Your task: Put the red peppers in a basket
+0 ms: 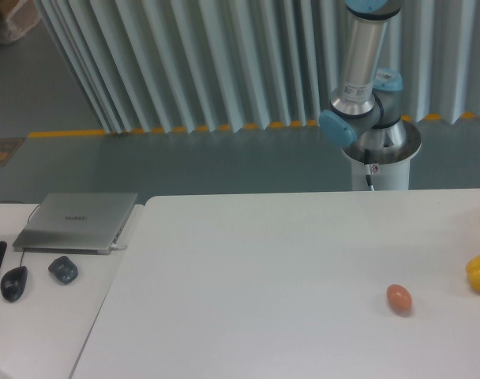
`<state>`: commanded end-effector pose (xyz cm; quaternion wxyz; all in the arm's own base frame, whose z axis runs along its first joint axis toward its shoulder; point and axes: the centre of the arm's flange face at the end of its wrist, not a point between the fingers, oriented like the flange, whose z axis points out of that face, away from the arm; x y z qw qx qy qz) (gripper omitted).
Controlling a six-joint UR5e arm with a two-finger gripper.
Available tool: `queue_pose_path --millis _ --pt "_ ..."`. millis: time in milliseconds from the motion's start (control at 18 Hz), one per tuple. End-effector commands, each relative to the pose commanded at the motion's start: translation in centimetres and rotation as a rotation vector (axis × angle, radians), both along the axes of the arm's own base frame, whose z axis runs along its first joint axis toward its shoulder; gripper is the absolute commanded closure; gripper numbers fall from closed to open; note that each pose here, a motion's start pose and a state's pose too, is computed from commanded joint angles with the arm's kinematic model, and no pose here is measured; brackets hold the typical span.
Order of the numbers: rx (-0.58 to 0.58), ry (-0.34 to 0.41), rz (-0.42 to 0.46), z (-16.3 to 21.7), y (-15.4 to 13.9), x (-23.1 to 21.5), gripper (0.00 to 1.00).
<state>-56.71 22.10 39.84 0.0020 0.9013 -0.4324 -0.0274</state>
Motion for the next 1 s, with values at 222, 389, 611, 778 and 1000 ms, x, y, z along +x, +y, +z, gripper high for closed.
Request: queue_pose_path --millis 222,389,611,778,1000 --pt "0.001 0.007 -0.006 0.0 0.6 0.1 0.00" --pt "0.008 0.053 -0.032 0.1 2.3 0.1 0.00" --pt "0.015 0.072 -0.035 0.3 4.3 0.7 0.00" --pt "0.027 0.070 -0.011 0.0 7.1 1.9 0.00" --pt "0.036 0.067 0.001 0.1 10.6 4.0 0.00"
